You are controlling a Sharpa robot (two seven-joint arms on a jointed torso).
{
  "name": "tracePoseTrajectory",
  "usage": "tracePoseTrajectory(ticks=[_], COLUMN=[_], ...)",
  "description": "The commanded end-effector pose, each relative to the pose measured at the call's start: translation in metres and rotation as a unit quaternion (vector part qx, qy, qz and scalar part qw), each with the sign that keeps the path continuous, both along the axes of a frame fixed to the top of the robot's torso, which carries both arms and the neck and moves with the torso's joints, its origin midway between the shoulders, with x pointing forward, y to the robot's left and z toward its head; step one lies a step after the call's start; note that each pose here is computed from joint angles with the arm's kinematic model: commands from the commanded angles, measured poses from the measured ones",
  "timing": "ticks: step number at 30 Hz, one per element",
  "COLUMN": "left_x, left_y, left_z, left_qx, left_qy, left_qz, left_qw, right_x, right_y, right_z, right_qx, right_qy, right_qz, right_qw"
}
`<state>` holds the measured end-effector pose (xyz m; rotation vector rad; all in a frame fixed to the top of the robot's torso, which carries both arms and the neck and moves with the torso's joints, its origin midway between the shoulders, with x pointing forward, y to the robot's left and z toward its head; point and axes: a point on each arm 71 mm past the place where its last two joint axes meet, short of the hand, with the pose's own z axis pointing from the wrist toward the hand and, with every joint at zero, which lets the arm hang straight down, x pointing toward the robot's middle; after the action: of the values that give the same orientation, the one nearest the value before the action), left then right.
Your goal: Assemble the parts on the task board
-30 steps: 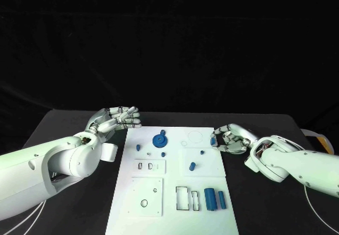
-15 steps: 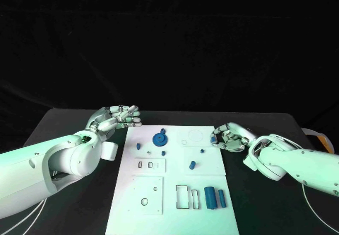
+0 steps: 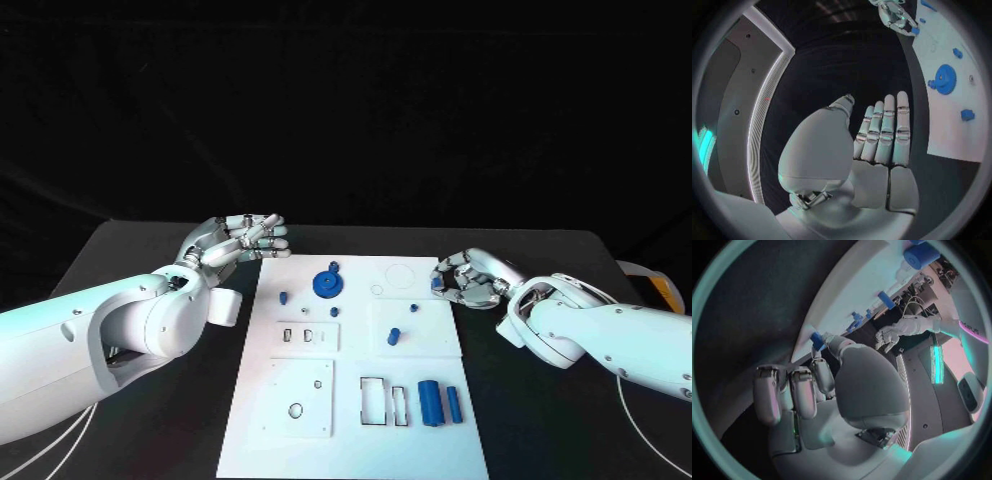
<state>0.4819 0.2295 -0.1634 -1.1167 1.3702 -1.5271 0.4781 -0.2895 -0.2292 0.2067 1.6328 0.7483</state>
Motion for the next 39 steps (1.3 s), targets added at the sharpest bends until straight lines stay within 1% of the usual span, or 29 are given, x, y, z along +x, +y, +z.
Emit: tracePoseTrajectory(ticks=[1,8,13,17,19,24,27,31,36,39], left_x=[-0.0006,-0.0006,-0.0005,-0.0003,-0.0002,0.0006,0.0015,0.0026,0.0037,0.0047], left_y=[-0.002,-0.002,-0.002,-0.002,-0.002,0.000,0.001,0.001,0.001,0.001], left_z=[0.0011,0.0011,0.0010,0.0009,0.0009,0.0004,-0.0001,-0.0007,-0.0014,-0.0018], left_qx=[-0.005,-0.004,-0.004,-0.004,-0.004,-0.004,-0.003,-0.002,-0.002,-0.002], left_qy=[-0.002,-0.002,-0.002,-0.002,-0.002,-0.001,0.000,0.001,0.001,0.002], left_qz=[-0.008,-0.007,-0.007,-0.007,-0.007,-0.006,-0.005,-0.005,-0.005,-0.005], left_qw=[1.000,1.000,1.000,1.000,1.000,1.000,1.000,1.000,1.000,1.000], right_x=[0.000,-0.001,-0.006,-0.010,-0.011,-0.013,-0.014,-0.017,-0.022,-0.029], right_y=[0.001,0.001,0.009,0.024,0.030,0.058,0.077,0.104,0.133,0.157], right_z=[0.001,0.004,0.010,0.023,0.027,0.040,0.043,0.042,0.041,0.039], right_qx=[0.000,0.005,0.011,0.015,0.016,0.012,0.009,0.004,-0.004,-0.012], right_qy=[-0.006,-0.025,-0.037,-0.051,-0.053,-0.049,-0.041,-0.026,-0.018,-0.013], right_qz=[-0.005,-0.012,-0.008,0.002,0.006,0.025,0.038,0.061,0.088,0.111], right_qw=[1.000,1.000,0.999,0.999,0.998,0.998,0.998,0.998,0.996,0.994])
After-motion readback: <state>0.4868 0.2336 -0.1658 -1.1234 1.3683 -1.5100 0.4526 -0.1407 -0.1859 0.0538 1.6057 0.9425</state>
